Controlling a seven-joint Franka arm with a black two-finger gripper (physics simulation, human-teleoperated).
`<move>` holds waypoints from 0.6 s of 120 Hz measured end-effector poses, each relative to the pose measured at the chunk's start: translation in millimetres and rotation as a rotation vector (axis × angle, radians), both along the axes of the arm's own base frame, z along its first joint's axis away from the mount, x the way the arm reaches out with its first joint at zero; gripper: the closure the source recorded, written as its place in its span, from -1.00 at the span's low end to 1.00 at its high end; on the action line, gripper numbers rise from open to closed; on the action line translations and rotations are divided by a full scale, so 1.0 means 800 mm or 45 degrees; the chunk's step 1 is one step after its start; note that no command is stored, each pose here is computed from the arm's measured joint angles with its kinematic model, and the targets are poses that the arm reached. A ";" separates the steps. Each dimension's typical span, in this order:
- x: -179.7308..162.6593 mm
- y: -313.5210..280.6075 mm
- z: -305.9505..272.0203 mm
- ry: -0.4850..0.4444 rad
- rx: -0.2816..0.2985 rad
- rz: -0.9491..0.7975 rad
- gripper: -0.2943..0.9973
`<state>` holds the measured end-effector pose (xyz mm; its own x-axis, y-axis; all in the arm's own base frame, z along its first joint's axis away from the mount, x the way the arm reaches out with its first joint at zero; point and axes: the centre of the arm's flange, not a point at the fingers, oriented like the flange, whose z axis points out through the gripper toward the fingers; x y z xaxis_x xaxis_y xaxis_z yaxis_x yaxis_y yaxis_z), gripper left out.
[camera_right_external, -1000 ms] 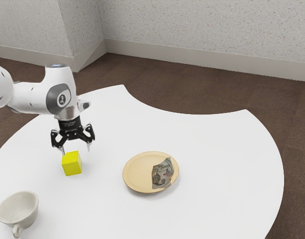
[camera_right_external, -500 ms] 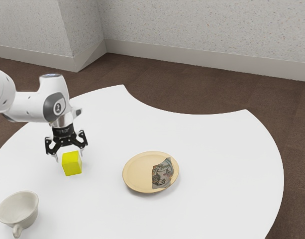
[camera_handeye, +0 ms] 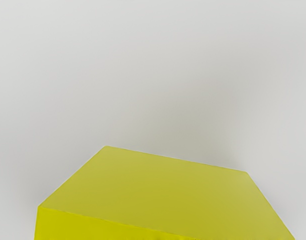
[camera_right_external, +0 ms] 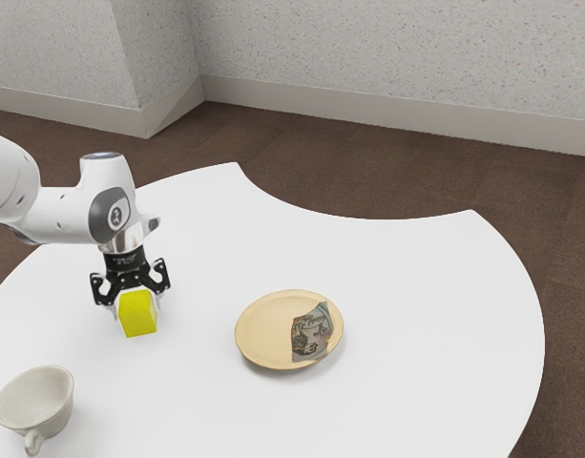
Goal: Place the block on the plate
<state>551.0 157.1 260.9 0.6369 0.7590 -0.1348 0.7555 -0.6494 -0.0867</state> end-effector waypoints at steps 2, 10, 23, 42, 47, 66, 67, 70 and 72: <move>0.000 0.000 0.000 -0.001 -0.001 0.000 -0.40; 0.000 0.000 0.000 -0.003 -0.002 0.002 -0.29; 0.001 0.000 0.001 -0.006 -0.001 0.002 -0.19; 0.001 0.000 0.004 -0.012 0.000 0.002 -0.13; 0.002 0.000 0.010 -0.020 -0.001 0.002 -0.10; 0.011 -0.025 0.053 -0.089 -0.007 -0.040 -0.08; 0.012 -0.028 0.056 -0.094 -0.008 -0.046 -0.08; 0.015 -0.040 0.064 -0.109 -0.011 -0.065 -0.09; 0.017 -0.049 0.070 -0.119 -0.013 -0.079 -0.09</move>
<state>564.6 118.2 316.6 0.6927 0.7167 -0.0803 0.7184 -0.6956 -0.0110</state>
